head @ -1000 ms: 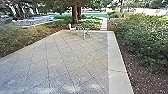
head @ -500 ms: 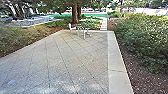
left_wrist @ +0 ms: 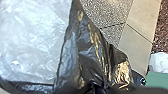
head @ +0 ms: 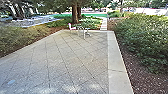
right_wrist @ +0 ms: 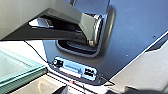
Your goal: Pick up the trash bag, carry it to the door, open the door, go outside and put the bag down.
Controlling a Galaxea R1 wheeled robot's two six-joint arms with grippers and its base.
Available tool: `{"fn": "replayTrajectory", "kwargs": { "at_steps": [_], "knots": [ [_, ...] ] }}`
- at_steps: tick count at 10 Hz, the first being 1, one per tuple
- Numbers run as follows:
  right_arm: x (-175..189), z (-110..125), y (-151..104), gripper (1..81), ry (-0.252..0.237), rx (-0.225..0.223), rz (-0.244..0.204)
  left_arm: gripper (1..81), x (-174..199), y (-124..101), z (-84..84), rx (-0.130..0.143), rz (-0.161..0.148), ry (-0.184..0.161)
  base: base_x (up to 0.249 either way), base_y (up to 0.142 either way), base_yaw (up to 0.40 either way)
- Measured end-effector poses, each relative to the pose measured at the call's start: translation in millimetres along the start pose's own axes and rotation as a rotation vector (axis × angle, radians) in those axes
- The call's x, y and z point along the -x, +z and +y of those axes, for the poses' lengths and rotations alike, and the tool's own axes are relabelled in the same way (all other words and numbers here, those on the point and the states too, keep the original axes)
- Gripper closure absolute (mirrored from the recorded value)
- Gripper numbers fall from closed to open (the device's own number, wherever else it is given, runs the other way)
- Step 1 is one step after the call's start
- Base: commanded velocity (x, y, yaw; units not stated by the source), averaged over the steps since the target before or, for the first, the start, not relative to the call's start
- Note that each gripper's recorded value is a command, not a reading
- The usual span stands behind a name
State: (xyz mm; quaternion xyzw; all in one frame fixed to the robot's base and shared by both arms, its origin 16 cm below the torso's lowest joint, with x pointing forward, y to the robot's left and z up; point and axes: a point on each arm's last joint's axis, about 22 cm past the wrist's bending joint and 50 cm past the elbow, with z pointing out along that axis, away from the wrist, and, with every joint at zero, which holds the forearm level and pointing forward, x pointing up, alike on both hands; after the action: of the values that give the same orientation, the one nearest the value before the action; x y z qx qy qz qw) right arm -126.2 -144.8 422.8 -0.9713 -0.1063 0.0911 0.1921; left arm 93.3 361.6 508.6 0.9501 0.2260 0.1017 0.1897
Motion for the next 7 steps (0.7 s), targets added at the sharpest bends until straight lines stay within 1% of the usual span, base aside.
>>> {"fn": "replayTrajectory", "kwargs": {
  "at_steps": [1,2,4,6,7],
  "knots": [
    [0,0,0,1.0,0.000,0.000,0.000,81.1,-17,-3,0.8,-0.003,0.009,-0.004,0.000,0.000,0.000],
    [0,0,0,1.0,0.000,0.000,0.000,81.1,-32,-9,-3.9,-0.014,0.014,-0.010,0.000,0.000,0.000],
    [1,0,0,1.0,0.001,0.000,-0.002,81.1,-68,-25,-18.9,-0.047,0.032,-0.033,0.000,0.000,0.000],
    [1,0,0,1.0,0.002,0.000,-0.002,81.1,-111,-42,-24.4,-0.067,0.058,-0.043,0.000,0.000,0.000],
    [3,0,0,1.0,0.004,0.000,-0.004,81.1,-136,-52,-25.7,-0.076,0.073,-0.043,0.000,0.000,0.000]
  ]
}}
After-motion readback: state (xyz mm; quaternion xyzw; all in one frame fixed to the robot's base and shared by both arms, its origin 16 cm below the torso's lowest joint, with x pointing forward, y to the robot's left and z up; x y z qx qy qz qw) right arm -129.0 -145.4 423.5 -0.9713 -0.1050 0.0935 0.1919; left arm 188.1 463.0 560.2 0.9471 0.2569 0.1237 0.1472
